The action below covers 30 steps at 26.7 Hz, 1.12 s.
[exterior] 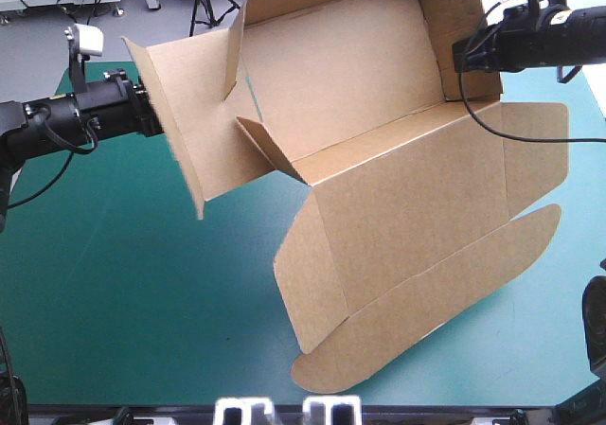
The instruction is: Fold the box
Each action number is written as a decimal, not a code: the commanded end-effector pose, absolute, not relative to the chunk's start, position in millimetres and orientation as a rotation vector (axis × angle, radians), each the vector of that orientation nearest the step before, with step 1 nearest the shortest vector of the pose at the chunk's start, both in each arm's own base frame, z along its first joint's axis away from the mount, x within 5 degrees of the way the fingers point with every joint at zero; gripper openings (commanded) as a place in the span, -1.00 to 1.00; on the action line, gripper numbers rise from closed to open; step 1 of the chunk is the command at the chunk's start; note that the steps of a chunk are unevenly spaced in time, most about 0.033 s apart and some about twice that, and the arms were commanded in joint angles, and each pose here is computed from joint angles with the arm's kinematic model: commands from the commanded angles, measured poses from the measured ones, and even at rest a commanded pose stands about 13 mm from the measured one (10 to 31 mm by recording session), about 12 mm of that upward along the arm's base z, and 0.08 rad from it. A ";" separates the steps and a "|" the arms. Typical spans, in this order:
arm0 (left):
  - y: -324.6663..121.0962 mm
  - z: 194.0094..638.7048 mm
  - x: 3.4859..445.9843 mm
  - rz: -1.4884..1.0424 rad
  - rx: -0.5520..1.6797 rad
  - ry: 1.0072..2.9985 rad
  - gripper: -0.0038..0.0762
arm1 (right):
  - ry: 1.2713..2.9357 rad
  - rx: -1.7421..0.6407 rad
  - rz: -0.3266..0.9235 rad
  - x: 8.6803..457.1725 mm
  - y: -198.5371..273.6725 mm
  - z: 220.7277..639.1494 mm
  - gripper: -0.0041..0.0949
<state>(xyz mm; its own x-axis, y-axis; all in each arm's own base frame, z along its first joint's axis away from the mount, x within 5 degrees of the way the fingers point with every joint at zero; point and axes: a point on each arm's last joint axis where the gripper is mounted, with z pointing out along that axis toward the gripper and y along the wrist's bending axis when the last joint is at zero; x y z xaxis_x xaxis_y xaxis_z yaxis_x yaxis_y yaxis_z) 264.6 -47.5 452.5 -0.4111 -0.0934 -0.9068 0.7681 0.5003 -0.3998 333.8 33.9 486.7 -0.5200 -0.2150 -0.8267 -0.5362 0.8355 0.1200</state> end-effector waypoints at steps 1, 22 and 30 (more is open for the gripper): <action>-69.7 472.8 243.5 -1.202 0.697 1.621 -0.87 | 1.997 -0.507 0.441 314.8 48.4 515.8 -0.95; -82.9 472.1 243.0 -1.205 0.712 1.625 0.28 | 2.039 -0.404 0.381 352.9 94.0 488.2 -0.95; -74.9 463.2 257.6 -1.007 0.607 1.733 0.28 | 2.000 -0.459 0.378 353.8 116.9 486.3 -0.95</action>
<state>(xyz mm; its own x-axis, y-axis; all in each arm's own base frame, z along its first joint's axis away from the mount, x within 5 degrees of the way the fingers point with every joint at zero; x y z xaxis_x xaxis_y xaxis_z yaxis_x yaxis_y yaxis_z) 265.6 -74.8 443.0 -0.4259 0.0098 -0.9047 0.7806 0.5096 -0.3620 372.3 109.4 449.7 -0.5531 -0.2319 -0.8002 -0.4513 0.8908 0.0537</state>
